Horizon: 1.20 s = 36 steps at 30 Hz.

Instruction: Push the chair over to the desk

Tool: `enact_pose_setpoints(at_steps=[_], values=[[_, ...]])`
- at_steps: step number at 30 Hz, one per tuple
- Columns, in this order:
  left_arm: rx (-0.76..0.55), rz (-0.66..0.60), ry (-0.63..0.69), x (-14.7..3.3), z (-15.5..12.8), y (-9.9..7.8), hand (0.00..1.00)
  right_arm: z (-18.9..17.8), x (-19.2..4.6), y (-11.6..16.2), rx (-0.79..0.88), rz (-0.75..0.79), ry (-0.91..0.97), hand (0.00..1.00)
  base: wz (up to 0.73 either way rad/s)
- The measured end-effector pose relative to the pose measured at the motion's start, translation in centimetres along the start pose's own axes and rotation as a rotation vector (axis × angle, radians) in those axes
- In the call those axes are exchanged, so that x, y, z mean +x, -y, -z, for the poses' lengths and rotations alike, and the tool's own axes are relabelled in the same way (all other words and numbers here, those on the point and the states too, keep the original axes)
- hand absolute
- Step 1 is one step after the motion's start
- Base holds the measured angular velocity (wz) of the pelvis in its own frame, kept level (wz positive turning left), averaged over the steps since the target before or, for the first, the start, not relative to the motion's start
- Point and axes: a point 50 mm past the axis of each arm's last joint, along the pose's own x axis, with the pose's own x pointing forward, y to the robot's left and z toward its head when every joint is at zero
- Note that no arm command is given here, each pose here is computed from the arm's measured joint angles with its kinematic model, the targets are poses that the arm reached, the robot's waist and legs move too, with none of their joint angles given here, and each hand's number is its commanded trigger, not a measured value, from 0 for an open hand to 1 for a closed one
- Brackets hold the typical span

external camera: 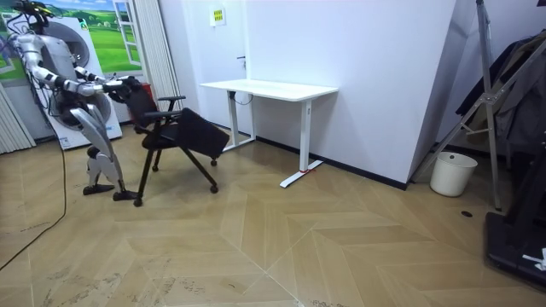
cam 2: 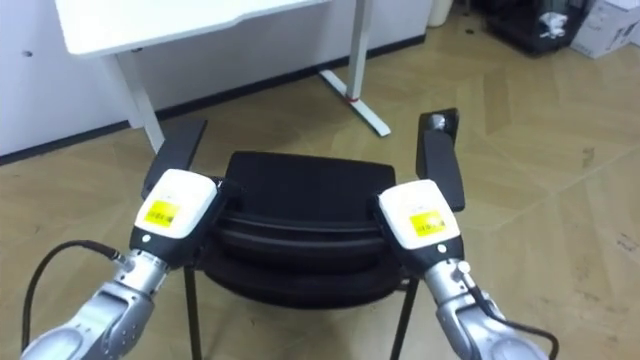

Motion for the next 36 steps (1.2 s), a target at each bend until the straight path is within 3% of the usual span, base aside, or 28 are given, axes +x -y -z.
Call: enact_pose_setpoints(at_steps=[14,23,36], values=[[-0.007,0.003,-0.014,0.3,0.1,0.2,1.00,0.2,0.7,0.2,0.002,-0.065,0.017,1.00,0.29],[0.002,-0.017,-0.029,-1.6,0.0,0.1,1.00,-0.4,-0.2,-0.2,0.007,-0.046,0.041,1.00,-0.02],[-0.013,-0.022,-0.035,-0.6,-0.4,-0.2,1.00,-0.2,0.3,0.6,-0.017,0.005,0.028,1.00,0.06]])
